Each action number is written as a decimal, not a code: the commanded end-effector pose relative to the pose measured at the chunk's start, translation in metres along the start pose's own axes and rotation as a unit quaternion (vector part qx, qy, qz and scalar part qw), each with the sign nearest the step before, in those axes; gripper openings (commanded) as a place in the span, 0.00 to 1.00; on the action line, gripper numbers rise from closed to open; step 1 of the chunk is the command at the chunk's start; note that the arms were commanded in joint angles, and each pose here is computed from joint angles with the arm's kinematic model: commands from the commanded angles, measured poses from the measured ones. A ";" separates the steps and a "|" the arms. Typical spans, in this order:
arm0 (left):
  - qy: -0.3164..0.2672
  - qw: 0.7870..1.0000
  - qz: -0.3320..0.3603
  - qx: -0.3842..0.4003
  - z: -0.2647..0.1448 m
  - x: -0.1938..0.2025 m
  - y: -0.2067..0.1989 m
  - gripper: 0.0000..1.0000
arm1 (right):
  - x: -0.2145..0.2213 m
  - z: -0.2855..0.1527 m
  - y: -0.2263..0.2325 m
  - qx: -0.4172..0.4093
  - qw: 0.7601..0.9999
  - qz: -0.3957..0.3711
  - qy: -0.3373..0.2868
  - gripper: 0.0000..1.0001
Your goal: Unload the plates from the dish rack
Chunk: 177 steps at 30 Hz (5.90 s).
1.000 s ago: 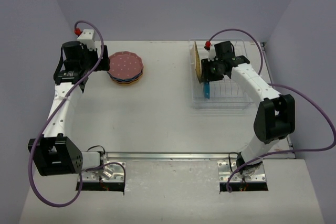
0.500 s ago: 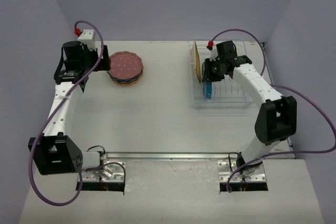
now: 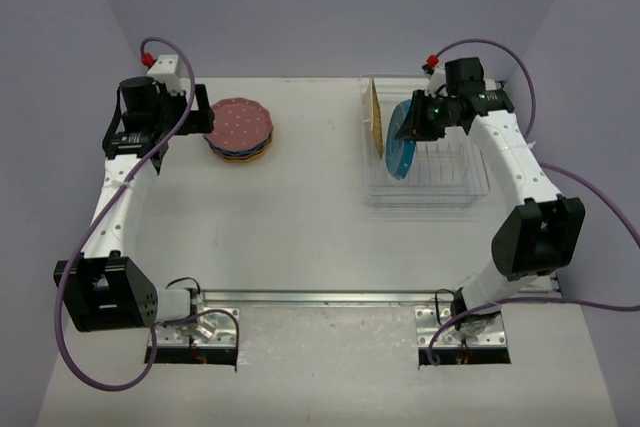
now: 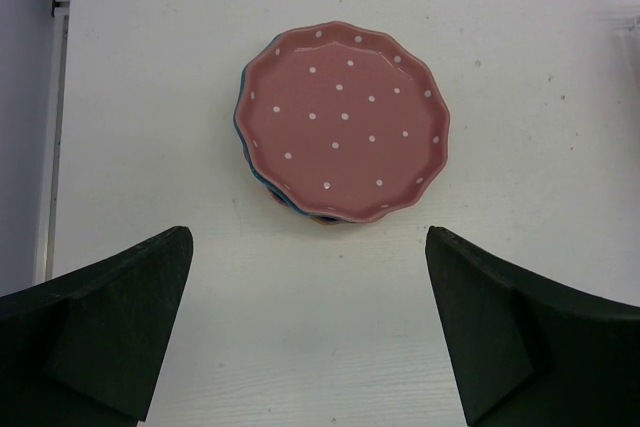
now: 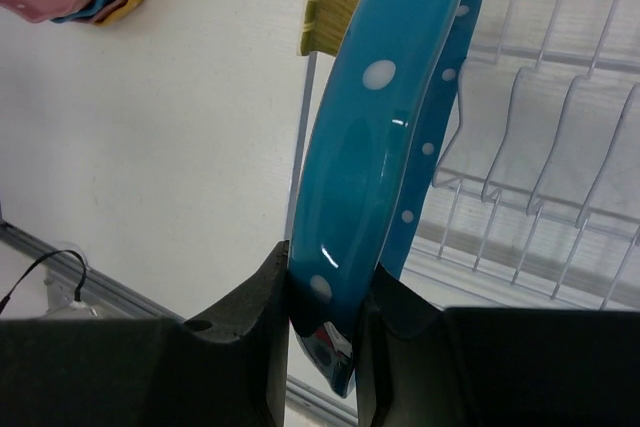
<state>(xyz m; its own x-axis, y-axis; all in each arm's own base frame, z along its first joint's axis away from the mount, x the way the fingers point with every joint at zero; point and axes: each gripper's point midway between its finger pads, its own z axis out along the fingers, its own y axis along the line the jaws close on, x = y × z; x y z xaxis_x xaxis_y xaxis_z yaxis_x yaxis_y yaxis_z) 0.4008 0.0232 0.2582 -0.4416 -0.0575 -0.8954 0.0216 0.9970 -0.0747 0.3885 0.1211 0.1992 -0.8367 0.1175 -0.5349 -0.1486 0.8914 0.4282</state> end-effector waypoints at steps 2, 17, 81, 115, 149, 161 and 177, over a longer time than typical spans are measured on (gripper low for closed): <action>-0.030 0.999 -0.013 0.017 -0.006 -0.028 -0.007 1.00 | -0.068 -0.066 0.056 -0.076 0.984 -0.083 -0.135 0.00; -0.035 0.991 -0.041 0.118 -0.028 -0.043 -0.048 1.00 | -0.067 -0.122 0.100 -0.073 0.879 -0.404 -0.242 0.00; 0.142 0.901 -0.187 0.366 0.014 0.013 -0.070 0.00 | 0.120 -0.069 0.165 0.093 0.196 -0.883 -0.417 0.98; 0.099 0.968 -0.207 0.106 0.125 0.004 0.042 0.59 | 0.037 -0.084 0.152 0.123 0.522 -0.765 -0.357 0.99; -0.043 0.997 -0.056 0.006 -0.009 -0.039 -0.008 1.00 | -0.098 0.074 0.036 0.041 0.980 -0.175 -0.087 0.79; -0.023 0.997 -0.067 0.036 -0.018 -0.041 -0.024 1.00 | -0.103 0.136 -0.001 0.055 0.985 -0.152 -0.058 0.60; -0.018 0.996 -0.077 0.046 -0.019 -0.038 -0.029 1.00 | -0.093 0.122 0.002 -0.006 0.994 -0.098 -0.041 0.00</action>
<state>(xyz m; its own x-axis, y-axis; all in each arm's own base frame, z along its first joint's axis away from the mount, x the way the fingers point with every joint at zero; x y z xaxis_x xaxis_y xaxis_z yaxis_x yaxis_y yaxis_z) 0.4002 0.0039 0.2737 -0.4772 -0.2123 -0.8528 0.0033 0.9699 -0.2434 0.5313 0.1599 0.1149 -0.7971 -0.0471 -0.6021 -0.2604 0.9263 0.2724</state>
